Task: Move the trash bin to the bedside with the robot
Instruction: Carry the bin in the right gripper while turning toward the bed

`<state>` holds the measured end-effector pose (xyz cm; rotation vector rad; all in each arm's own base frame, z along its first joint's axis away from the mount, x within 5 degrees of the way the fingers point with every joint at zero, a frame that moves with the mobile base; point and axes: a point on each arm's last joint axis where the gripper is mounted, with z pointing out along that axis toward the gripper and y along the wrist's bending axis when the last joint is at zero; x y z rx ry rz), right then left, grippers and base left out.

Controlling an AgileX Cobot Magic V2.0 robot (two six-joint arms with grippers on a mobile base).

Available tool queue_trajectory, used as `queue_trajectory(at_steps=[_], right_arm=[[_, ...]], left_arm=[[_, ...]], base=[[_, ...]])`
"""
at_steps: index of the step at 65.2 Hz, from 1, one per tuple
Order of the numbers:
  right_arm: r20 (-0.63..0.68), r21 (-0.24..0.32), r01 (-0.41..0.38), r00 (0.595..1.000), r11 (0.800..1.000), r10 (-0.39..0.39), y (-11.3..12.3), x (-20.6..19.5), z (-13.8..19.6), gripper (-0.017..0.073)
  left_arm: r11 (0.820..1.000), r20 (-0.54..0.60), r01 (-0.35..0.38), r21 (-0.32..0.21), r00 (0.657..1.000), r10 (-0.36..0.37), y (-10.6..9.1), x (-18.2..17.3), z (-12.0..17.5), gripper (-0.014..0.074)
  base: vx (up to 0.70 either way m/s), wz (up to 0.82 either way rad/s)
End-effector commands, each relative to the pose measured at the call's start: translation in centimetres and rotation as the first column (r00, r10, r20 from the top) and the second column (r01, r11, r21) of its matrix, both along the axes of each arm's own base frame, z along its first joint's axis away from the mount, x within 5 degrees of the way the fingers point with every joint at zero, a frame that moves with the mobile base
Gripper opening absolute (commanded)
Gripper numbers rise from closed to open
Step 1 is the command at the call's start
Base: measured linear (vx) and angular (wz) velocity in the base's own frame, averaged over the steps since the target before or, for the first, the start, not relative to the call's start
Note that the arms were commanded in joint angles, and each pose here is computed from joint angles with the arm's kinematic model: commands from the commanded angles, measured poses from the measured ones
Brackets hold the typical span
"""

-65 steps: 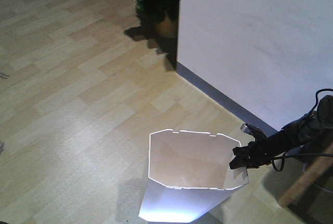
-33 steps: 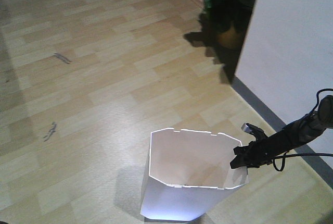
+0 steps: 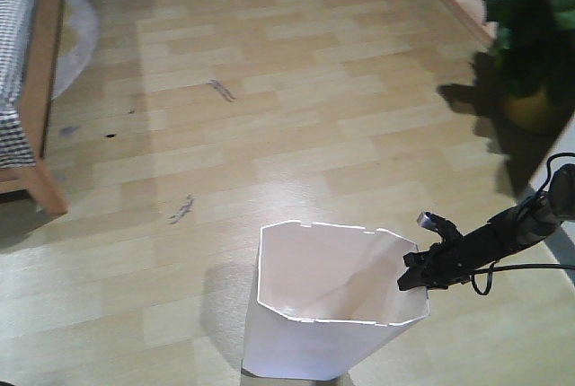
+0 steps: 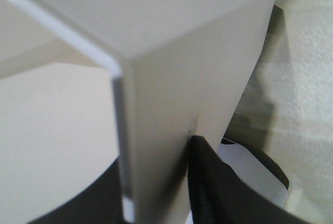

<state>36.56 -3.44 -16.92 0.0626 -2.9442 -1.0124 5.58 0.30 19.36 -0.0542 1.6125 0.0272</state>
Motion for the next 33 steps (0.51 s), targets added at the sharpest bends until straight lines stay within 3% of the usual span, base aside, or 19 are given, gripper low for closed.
queue_trajectory(at_steps=[1, 33], right_arm=[[0.034, 0.207, -0.016, 0.999, 0.978, 0.009, 0.92, 2.04, 4.75, -0.0005], [0.034, 0.207, -0.016, 0.999, 0.978, 0.009, 0.92, 2.04, 4.75, -0.0005]], left_arm=[[1.000, 0.098, 0.003, -0.004, 0.995, -0.003, -0.03, -0.14, 1.39, -0.0006], [1.000, 0.098, 0.003, -0.004, 0.995, -0.003, -0.03, -0.14, 1.39, -0.0006]], base=[[0.15, 0.57], [0.15, 0.44]])
